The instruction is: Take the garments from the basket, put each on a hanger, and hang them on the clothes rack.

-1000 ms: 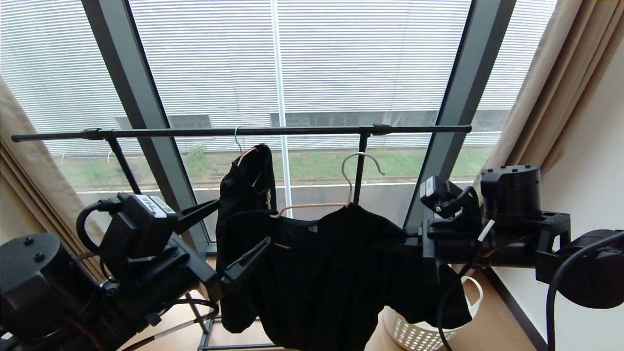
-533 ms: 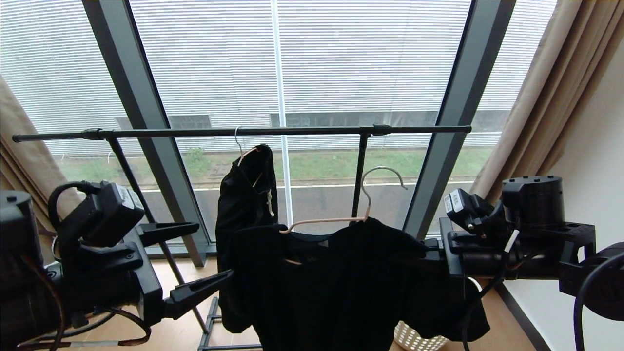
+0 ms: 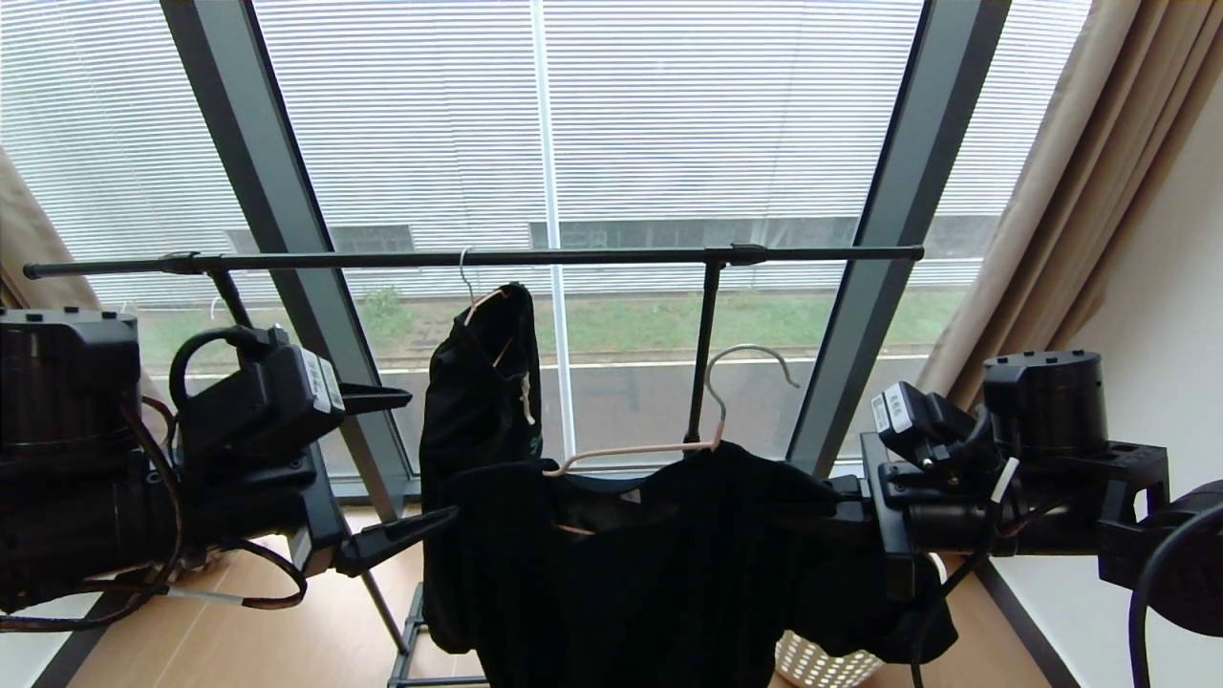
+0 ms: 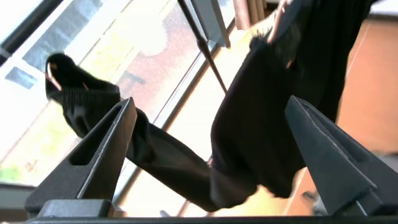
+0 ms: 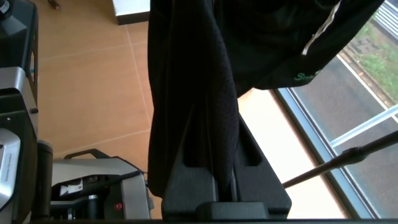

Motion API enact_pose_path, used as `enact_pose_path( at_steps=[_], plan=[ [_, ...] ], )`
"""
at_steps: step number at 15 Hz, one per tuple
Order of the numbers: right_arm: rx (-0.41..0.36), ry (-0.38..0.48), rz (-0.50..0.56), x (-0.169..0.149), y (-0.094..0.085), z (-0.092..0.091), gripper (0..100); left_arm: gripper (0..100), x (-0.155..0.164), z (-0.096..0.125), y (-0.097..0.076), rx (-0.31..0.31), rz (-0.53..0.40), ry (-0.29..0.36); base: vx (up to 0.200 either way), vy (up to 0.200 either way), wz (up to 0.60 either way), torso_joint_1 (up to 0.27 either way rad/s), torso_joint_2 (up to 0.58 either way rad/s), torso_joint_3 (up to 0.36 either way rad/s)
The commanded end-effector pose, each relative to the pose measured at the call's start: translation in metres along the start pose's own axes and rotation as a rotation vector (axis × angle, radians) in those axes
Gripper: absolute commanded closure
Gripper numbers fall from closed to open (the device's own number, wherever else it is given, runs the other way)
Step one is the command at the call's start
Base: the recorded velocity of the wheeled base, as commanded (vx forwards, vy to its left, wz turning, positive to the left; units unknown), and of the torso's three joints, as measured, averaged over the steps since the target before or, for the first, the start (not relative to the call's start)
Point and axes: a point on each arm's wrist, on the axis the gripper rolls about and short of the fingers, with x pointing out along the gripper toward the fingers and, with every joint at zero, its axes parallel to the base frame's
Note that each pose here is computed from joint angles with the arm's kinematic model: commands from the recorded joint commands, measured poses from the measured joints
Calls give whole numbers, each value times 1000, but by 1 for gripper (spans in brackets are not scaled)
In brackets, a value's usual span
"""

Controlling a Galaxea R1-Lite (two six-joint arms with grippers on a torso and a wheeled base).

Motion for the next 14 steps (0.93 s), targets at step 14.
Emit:
enact_pose_path(
  at_steps=[14],
  plan=[
    [-78, -11, 81, 5, 13, -2, 100, 0, 62, -5, 4, 99, -181, -27, 0, 0, 0, 0, 0, 0]
  ],
)
